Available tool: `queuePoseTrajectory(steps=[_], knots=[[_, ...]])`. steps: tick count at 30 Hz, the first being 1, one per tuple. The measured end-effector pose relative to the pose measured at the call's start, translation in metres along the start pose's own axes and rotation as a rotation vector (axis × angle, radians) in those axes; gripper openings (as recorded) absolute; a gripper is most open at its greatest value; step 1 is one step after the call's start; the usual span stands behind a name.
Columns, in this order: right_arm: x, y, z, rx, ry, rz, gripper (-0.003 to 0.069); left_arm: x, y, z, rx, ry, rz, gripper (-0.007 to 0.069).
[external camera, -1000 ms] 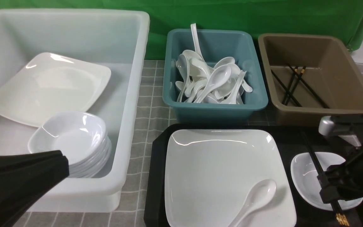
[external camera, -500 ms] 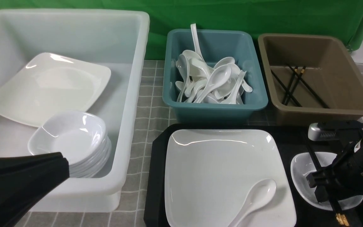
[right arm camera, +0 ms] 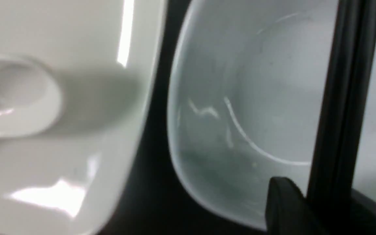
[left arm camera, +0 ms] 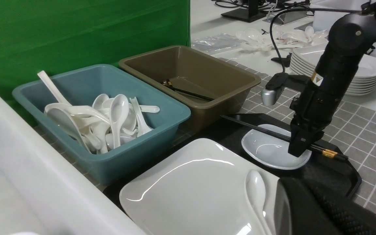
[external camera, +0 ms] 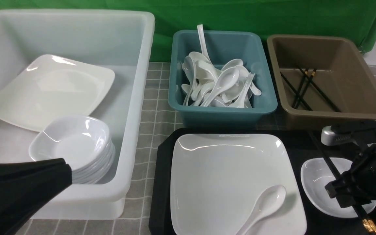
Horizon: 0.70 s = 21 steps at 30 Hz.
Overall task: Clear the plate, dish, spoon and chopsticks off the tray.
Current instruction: Use the right arm to grab a pair of chopsticks from the plate, then use the right arm to put the chopsticks into the small storage box on the right
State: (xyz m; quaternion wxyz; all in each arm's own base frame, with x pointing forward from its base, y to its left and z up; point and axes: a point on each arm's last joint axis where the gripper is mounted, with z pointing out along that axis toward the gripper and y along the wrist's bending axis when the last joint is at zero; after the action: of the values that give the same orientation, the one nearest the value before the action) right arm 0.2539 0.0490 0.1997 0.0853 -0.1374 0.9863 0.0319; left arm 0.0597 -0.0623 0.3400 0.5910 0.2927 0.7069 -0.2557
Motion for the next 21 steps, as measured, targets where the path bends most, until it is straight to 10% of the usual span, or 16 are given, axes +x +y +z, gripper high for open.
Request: queuePoseTrajectory(steps=[8,9,10,21], knots=[[0.002,0.039,-0.054,-0.037,-0.161,-0.188,0.0136,-0.013,0.005,-0.001,-0.054,-0.144,0.039,0.0008],[-0.008,0.037,-0.062,-0.034,-0.225,-0.162,0.0136,-0.016,0.006,-0.002,-0.234,-0.178,0.03,0.0008],[-0.019,0.034,-0.069,-0.031,-0.293,-0.128,0.0136,-0.019,0.007,-0.002,-0.079,-0.21,0.05,0.0008],[-0.156,-0.028,-0.069,0.01,-0.713,0.171,0.0136,-0.022,0.008,-0.003,-0.091,-0.238,0.055,0.0008]])
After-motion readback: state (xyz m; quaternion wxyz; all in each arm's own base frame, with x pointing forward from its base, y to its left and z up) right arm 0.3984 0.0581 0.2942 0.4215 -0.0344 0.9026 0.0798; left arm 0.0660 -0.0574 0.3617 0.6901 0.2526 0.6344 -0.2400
